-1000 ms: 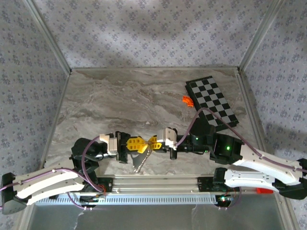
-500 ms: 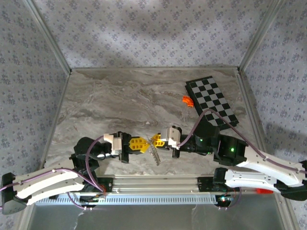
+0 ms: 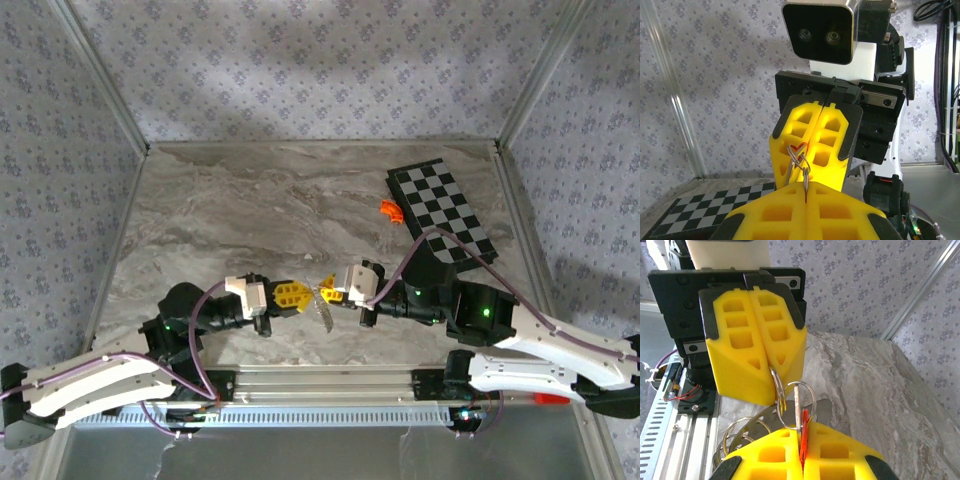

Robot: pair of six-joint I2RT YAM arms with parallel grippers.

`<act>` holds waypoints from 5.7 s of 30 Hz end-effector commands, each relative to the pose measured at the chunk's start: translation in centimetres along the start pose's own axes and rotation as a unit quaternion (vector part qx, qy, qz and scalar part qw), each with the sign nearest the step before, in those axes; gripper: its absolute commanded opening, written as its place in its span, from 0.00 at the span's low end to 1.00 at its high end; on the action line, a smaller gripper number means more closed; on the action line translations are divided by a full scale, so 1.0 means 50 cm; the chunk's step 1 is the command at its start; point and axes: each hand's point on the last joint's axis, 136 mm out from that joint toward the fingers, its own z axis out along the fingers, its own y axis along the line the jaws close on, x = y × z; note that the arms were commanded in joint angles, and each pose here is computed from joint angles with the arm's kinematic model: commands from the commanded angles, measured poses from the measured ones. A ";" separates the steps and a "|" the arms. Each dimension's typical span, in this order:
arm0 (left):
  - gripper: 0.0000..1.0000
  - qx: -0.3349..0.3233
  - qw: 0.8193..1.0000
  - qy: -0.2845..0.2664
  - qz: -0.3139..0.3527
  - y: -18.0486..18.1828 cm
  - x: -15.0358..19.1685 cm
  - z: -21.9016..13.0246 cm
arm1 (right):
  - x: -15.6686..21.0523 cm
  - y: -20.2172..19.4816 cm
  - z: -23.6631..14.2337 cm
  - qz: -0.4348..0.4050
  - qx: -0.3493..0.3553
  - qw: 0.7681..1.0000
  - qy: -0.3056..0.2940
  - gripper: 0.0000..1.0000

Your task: Put the keys on the keyring

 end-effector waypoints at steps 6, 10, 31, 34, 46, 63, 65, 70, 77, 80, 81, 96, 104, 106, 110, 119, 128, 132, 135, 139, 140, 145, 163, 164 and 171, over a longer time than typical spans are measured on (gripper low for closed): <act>0.00 -0.017 1.000 -0.010 0.017 0.009 -0.033 -0.017 | -0.031 -0.045 -0.024 -0.010 0.058 0.998 -0.006 0.00; 0.00 -0.023 1.000 -0.009 0.016 0.011 -0.027 -0.021 | -0.020 -0.056 -0.020 -0.007 0.075 0.997 0.007 0.00; 0.54 -0.161 0.984 0.076 0.008 0.091 0.117 -0.069 | 0.150 -0.201 0.040 0.049 0.221 0.952 0.205 0.00; 0.62 -0.184 0.979 0.089 0.004 0.102 0.137 -0.086 | 0.189 -0.234 0.046 0.092 0.233 0.942 0.222 0.00; 0.98 -0.191 0.976 0.103 -0.011 0.100 0.170 -0.105 | 0.296 -0.365 0.094 0.148 0.278 0.908 0.275 0.00; 0.99 -0.211 0.972 0.106 -0.014 0.109 0.184 -0.120 | 0.417 -0.486 0.230 0.217 0.281 0.886 0.300 0.00; 0.99 -0.211 0.972 0.105 -0.012 0.109 0.183 -0.120 | 0.429 -0.492 0.240 0.225 0.278 0.884 0.301 0.00; 0.99 -0.212 0.972 0.105 -0.014 0.110 0.184 -0.120 | 0.454 -0.491 0.253 0.241 0.272 0.881 0.304 0.00; 0.99 -0.211 0.972 0.103 -0.016 0.108 0.183 -0.119 | 0.472 -0.466 0.242 0.261 0.270 0.877 0.300 0.00; 0.99 -0.210 0.972 0.102 -0.016 0.108 0.183 -0.119 | 0.483 -0.446 0.230 0.276 0.267 0.874 0.299 0.00; 0.99 -0.211 0.972 0.101 -0.016 0.108 0.184 -0.120 | 0.482 -0.440 0.226 0.280 0.265 0.873 0.297 0.00; 0.99 -0.212 0.972 0.102 -0.013 0.110 0.189 -0.117 | 0.579 -0.294 0.152 0.330 0.221 0.847 0.354 0.00; 0.99 -0.213 0.971 0.106 -0.013 0.111 0.193 -0.113 | 0.621 -0.209 0.152 0.404 0.162 0.828 0.354 0.00; 0.99 -0.212 0.972 0.103 -0.014 0.111 0.192 -0.113 | 0.625 -0.199 0.152 0.424 0.155 0.824 0.344 0.00; 0.99 -0.214 0.971 0.102 -0.012 0.112 0.190 -0.113 | 0.642 -0.175 0.150 0.447 0.142 0.812 0.348 0.00; 0.99 -0.215 0.971 0.103 -0.013 0.113 0.194 -0.115 | 0.686 -0.115 0.135 0.488 0.123 0.782 0.368 0.00; 0.99 -0.219 0.970 0.104 -0.012 0.115 0.196 -0.115 | 0.698 -0.083 0.115 0.494 0.121 0.772 0.381 0.07; 0.99 -0.219 0.970 0.107 -0.012 0.116 0.199 -0.112 | 0.685 -0.080 0.105 0.486 0.124 0.779 0.377 0.16; 0.99 -0.218 0.970 0.109 -0.011 0.117 0.196 -0.107 | 0.667 -0.081 0.096 0.477 0.126 0.788 0.368 0.28; 0.99 -0.219 0.969 0.113 -0.009 0.121 0.191 -0.099 | 0.631 -0.086 0.081 0.467 0.132 0.806 0.339 0.40; 0.99 -0.219 0.969 0.115 -0.010 0.122 0.192 -0.097 | 0.620 -0.090 0.077 0.463 0.135 0.811 0.330 0.41; 0.99 -0.244 0.961 0.128 -0.014 0.142 0.194 -0.090 | 0.572 -0.111 0.038 0.435 0.159 0.835 0.298 0.57; 1.00 -0.468 0.858 0.211 -0.032 0.332 0.217 -0.187 | 0.488 -0.279 -0.198 0.343 0.431 0.818 0.162 1.00; 1.00 -0.485 0.848 0.214 -0.030 0.346 0.219 -0.202 | 0.488 -0.286 -0.213 0.342 0.449 0.811 0.155 1.00; 1.00 -0.604 0.745 0.283 -0.015 0.430 0.284 -0.339 | 0.502 -0.310 -0.284 0.295 0.537 0.782 0.112 0.99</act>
